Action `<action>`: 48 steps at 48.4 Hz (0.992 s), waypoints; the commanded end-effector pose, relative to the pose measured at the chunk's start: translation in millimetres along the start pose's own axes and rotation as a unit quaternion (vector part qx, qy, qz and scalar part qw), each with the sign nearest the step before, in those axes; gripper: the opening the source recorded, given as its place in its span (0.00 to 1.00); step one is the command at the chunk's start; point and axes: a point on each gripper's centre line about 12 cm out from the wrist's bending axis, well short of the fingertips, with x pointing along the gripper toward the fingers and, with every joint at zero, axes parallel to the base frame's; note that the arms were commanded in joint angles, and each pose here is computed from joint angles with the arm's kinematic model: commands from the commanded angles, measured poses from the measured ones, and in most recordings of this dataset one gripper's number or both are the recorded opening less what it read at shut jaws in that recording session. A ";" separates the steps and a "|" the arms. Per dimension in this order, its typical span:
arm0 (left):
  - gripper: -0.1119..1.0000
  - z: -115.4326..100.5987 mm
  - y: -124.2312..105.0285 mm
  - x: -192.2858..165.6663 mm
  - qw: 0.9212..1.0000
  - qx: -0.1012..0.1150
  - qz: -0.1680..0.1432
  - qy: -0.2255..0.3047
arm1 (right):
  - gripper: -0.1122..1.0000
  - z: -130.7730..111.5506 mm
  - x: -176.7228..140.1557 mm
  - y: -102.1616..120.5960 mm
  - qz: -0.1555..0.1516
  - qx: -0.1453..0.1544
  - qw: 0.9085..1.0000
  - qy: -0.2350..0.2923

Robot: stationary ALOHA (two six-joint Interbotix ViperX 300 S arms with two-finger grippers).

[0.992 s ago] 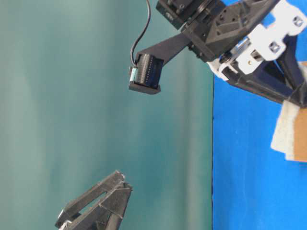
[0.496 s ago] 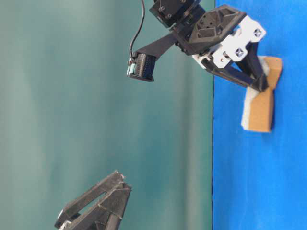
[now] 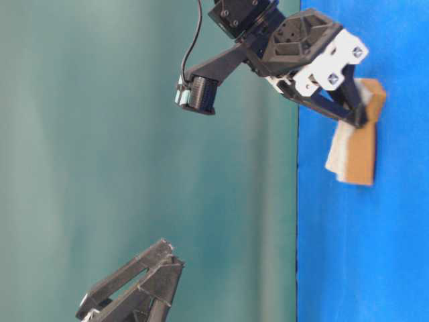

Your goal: Hand over the sponge with the left arm and wipe it with the right arm.

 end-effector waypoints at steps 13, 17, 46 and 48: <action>0.92 7.8 0.6 -3.8 1.000 0.003 0.001 -0.015 | 0.35 2.7 -14.9 105.6 0.099 -0.042 0.994 -0.002; 0.92 8.2 0.2 -4.2 1.000 0.002 0.001 -0.015 | 0.35 3.7 -17.5 119.7 0.111 -0.047 0.993 0.001; 0.92 8.0 0.2 -4.2 1.000 0.001 0.001 -0.015 | 0.35 12.5 -13.1 90.3 0.085 -0.051 0.995 0.003; 0.92 8.0 0.6 -4.2 1.000 0.001 0.001 -0.015 | 0.35 12.6 -12.0 77.5 0.073 -0.049 0.996 0.003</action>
